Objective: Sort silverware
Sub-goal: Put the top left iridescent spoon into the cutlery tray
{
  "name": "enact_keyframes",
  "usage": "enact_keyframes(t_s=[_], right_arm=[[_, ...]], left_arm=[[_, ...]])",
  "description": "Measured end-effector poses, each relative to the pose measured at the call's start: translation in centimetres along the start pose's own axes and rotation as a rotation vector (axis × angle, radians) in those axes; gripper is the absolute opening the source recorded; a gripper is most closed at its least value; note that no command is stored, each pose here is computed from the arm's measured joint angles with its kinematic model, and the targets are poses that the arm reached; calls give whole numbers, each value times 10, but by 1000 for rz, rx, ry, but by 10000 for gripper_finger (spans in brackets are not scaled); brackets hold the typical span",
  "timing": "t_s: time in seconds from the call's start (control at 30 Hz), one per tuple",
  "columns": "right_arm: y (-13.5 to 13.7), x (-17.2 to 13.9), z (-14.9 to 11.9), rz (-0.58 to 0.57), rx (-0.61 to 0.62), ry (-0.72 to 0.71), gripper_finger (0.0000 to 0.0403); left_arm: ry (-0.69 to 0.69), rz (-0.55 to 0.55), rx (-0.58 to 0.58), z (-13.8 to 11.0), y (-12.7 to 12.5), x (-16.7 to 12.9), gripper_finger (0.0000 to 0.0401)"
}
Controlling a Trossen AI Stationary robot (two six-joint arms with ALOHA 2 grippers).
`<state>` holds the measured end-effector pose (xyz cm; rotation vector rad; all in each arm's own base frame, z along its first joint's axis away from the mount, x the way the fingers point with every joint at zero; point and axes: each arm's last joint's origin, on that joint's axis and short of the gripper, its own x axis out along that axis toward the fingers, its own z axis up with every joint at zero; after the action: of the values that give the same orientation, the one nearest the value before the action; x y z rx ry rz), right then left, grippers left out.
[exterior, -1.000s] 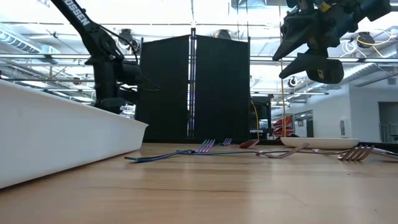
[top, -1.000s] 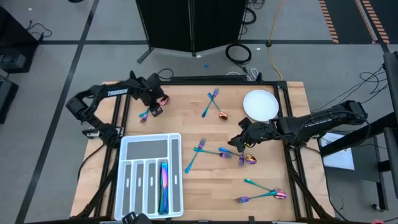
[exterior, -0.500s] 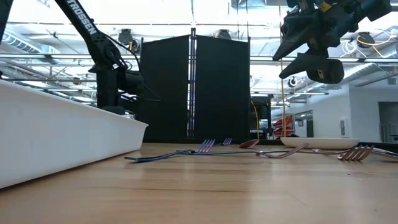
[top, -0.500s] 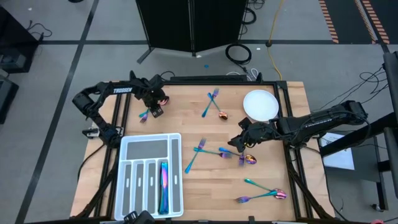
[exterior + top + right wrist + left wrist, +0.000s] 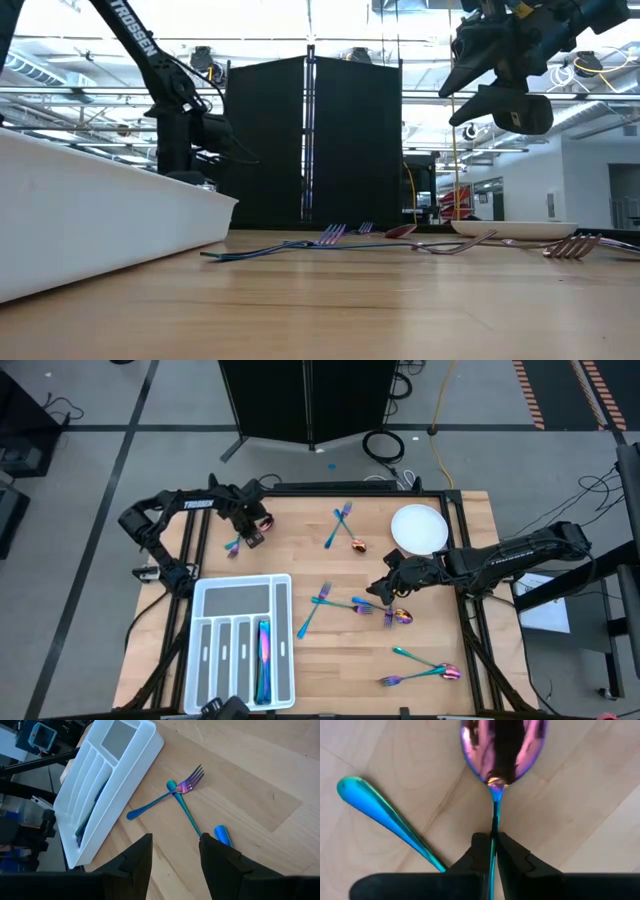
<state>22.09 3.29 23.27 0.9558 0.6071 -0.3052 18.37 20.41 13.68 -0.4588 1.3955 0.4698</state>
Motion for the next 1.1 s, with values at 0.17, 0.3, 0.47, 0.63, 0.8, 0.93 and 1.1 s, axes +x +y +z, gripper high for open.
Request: enact_keyframes(t_s=[0.17, 0.3, 0.47, 0.63, 0.8, 0.93, 1.1], right_arm=[[0, 0, 0, 1, 0, 3, 148], [0, 0, 0, 1, -4, 3, 148], [1, 0, -2, 5, -10, 9, 148], [2, 0, -2, 10, -11, 7, 148], [5, 0, 0, 49, -40, -16, 148], [6, 0, 1, 55, -97, -22, 148], [6, 0, 1, 55, -172, -24, 148]], left_arm=[[-120, -30, -12, 19, 2, -16, 26], [-229, -68, 1, 28, 2, -31, 26], [-423, -164, -8, 38, -1, -55, 26], [-546, -240, -103, 38, -5, -80, 26], [-416, -346, -351, 19, -19, -94, 26], [-323, -385, -401, 3, -43, -107, 26], [-338, -393, -460, -15, -73, -132, 26]])
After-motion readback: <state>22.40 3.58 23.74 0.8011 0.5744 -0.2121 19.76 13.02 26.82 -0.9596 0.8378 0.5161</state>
